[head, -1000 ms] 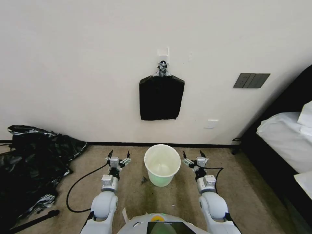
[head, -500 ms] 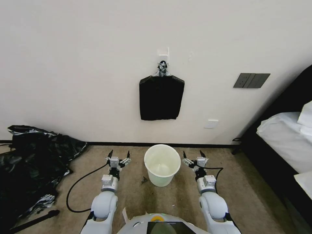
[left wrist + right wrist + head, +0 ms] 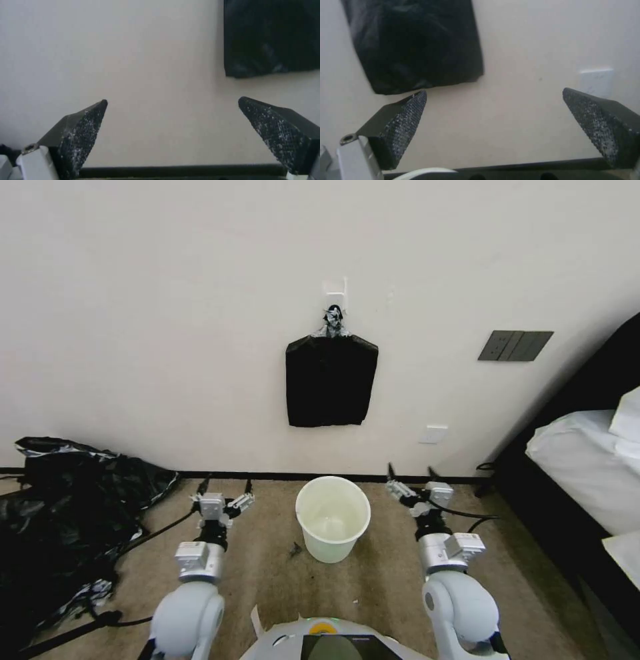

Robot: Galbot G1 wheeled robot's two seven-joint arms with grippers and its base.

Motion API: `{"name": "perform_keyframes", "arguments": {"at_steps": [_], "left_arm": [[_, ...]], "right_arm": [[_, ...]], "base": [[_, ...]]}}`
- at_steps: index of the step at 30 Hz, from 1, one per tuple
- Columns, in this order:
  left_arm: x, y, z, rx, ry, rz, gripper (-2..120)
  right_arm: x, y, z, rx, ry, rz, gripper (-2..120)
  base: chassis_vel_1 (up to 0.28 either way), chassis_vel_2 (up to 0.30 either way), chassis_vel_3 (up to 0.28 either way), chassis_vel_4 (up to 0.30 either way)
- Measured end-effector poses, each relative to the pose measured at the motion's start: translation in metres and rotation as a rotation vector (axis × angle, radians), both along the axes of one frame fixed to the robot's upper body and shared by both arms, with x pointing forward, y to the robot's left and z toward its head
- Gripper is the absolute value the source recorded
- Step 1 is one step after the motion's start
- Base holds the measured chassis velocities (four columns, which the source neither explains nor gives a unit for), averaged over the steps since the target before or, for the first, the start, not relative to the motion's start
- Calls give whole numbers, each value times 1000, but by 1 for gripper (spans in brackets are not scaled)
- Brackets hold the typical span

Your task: Place a trash bag onto the trash bin.

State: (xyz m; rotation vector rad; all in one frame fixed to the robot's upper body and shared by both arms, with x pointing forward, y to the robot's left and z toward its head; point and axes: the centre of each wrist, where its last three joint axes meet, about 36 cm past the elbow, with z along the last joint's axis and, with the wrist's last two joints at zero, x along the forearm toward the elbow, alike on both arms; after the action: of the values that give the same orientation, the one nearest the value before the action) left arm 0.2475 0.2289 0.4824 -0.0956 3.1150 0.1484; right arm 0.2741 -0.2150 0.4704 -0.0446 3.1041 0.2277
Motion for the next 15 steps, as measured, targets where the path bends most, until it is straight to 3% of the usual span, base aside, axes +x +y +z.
{"name": "perform_keyframes", "arguments": {"at_steps": [3,4,9,15], "left_arm": [[0,0,0,0,0,0,100],[-10,-2,20,-1,-16,6,100],[-11,-2,22,-5,-13,5,100],[-19,6,31,-24,64,-42,100]], "right_arm": [[0,0,0,0,0,0,100],[1,-1,1,14,19,24,100],[2,-1,1,39,17,25,100],[2,-1,1,77,7,8,100]], "base": [[0,0,0,0],[0,0,0,0],[0,0,0,0],[0,0,0,0]]}}
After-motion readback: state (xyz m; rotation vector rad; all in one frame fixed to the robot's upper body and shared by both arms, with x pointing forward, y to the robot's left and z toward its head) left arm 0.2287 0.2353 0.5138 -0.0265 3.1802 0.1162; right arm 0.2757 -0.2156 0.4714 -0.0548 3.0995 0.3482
